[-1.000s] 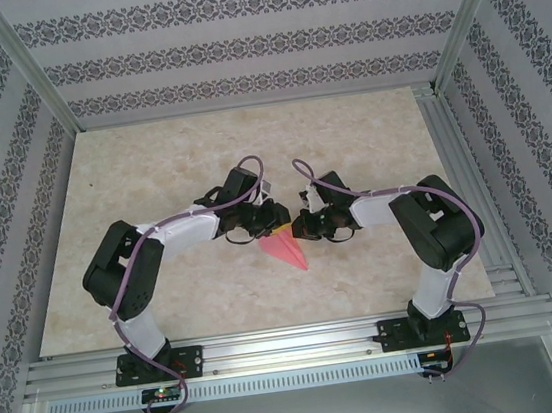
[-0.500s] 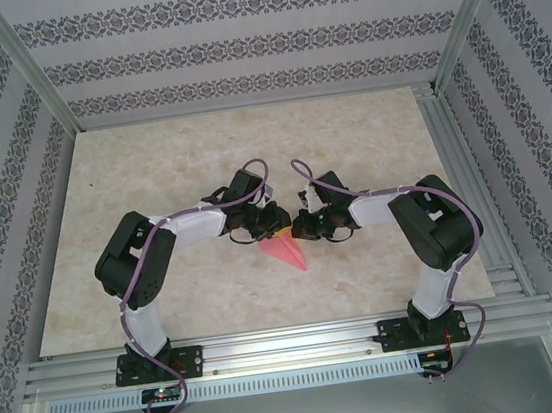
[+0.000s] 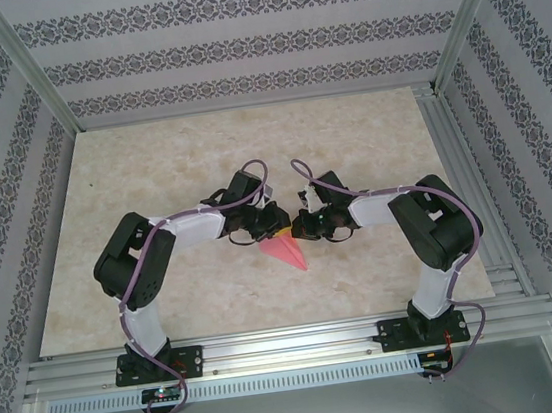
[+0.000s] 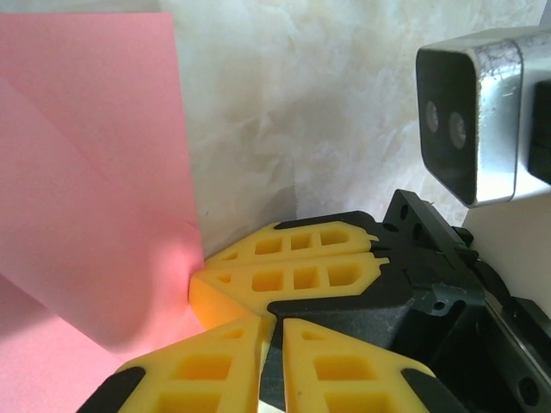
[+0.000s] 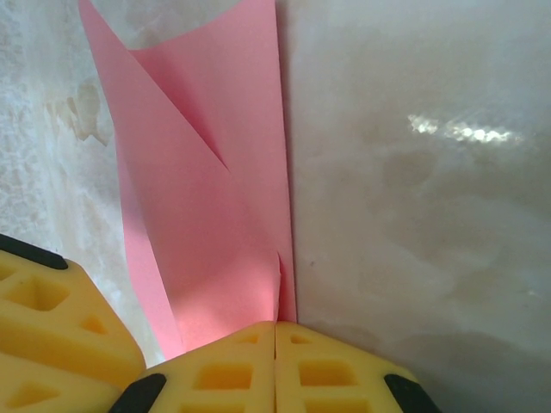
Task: Fold a paper plane with a square sheet of paper (fold left side to right side)
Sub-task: Fourth fold the wing at the center of the table.
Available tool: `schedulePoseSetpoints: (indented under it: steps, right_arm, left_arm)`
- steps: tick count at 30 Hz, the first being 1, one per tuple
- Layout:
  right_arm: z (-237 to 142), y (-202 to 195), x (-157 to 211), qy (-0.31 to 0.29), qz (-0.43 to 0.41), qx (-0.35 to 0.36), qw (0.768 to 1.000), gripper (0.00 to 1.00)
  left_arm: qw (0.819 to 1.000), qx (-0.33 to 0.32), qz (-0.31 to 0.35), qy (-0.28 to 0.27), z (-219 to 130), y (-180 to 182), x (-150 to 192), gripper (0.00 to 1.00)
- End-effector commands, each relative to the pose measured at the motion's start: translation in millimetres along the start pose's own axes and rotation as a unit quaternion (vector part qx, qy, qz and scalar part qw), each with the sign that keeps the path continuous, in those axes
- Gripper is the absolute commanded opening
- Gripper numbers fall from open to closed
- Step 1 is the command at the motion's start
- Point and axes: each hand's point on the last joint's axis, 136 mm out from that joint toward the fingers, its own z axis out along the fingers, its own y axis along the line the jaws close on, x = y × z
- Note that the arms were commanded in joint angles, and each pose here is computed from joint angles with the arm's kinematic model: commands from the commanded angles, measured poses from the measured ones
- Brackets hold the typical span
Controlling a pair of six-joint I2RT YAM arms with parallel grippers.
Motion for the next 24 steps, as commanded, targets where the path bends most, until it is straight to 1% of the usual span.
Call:
schedulePoseSetpoints:
  steps: [1,6,8,12,24]
  right_arm:
    - [13,-21,24,0.037,0.002,0.043,0.998,0.07]
    - [12,-21,23,0.037,0.002,0.043,0.998,0.07]
    - [13,-21,23,0.038,0.002,0.043,0.998,0.07]
    - [13,-21,24,0.039,0.002,0.043,0.998,0.07]
    - [13,-21,24,0.039,0.002,0.043,0.998,0.08]
  left_arm:
    - [1.000,-0.017,-0.008,-0.013,-7,9,1,0.17]
    - [0.999,-0.018,0.000,-0.029,-23,4,-3,0.18]
    - [0.999,-0.015,0.002,-0.029,-23,2,-4,0.18]
    - [1.000,-0.015,-0.004,-0.019,-15,7,-4,0.18]
    - [0.999,-0.032,-0.023,-0.013,2,26,-6,0.17]
